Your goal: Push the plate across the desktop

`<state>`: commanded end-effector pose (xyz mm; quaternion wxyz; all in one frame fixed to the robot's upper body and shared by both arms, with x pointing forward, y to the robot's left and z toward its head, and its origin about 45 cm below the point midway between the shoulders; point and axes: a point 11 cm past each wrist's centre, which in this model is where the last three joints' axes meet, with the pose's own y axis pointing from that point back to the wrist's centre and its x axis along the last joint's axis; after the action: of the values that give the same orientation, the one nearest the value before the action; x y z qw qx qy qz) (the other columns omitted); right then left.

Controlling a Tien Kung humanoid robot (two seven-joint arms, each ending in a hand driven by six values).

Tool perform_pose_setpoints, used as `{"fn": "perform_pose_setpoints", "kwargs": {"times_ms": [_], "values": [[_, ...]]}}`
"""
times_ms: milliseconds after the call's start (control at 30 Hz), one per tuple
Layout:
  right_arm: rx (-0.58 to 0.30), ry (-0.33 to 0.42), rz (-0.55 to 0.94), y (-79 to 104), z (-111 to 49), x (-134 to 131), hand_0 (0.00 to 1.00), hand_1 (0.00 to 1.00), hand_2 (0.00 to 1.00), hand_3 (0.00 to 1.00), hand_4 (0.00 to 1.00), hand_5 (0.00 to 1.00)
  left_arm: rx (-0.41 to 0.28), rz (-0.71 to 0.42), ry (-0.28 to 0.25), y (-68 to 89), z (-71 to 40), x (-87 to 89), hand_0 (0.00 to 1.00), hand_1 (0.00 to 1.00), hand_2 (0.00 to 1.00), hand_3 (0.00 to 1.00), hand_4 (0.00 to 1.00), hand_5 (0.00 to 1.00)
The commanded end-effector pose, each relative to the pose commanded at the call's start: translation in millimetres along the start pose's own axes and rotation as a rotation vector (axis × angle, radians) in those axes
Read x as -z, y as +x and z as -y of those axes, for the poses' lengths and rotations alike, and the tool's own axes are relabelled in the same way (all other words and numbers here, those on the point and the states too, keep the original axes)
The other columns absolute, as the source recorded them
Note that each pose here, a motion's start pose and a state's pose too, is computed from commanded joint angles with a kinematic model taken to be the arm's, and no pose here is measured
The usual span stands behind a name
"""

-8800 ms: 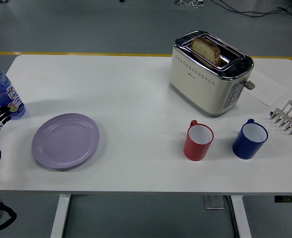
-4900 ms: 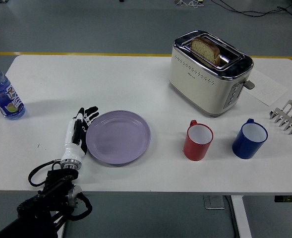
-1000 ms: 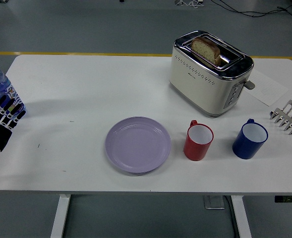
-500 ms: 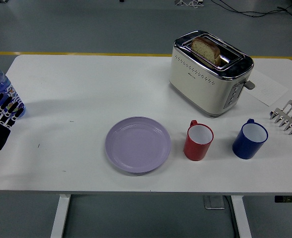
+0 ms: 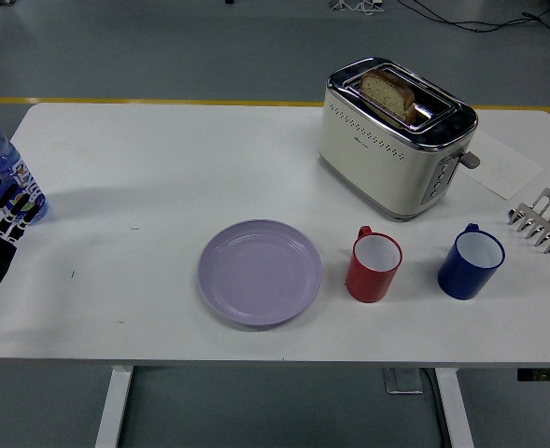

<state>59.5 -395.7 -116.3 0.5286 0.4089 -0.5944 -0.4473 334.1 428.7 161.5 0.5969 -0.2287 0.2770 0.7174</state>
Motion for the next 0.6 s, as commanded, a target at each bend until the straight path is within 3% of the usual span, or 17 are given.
{"fn": "perform_pose_setpoints", "kwargs": {"times_ms": [600], "values": [[-0.002, -0.011, -0.004, 0.9, 0.7, -5.8, 0.626, 0.578, 0.666, 0.608, 0.461, 0.354, -0.013, 0.006, 0.007, 3.1, -2.2, 3.9, 0.596, 0.662, 0.668, 0.648, 0.513, 0.998]]}}
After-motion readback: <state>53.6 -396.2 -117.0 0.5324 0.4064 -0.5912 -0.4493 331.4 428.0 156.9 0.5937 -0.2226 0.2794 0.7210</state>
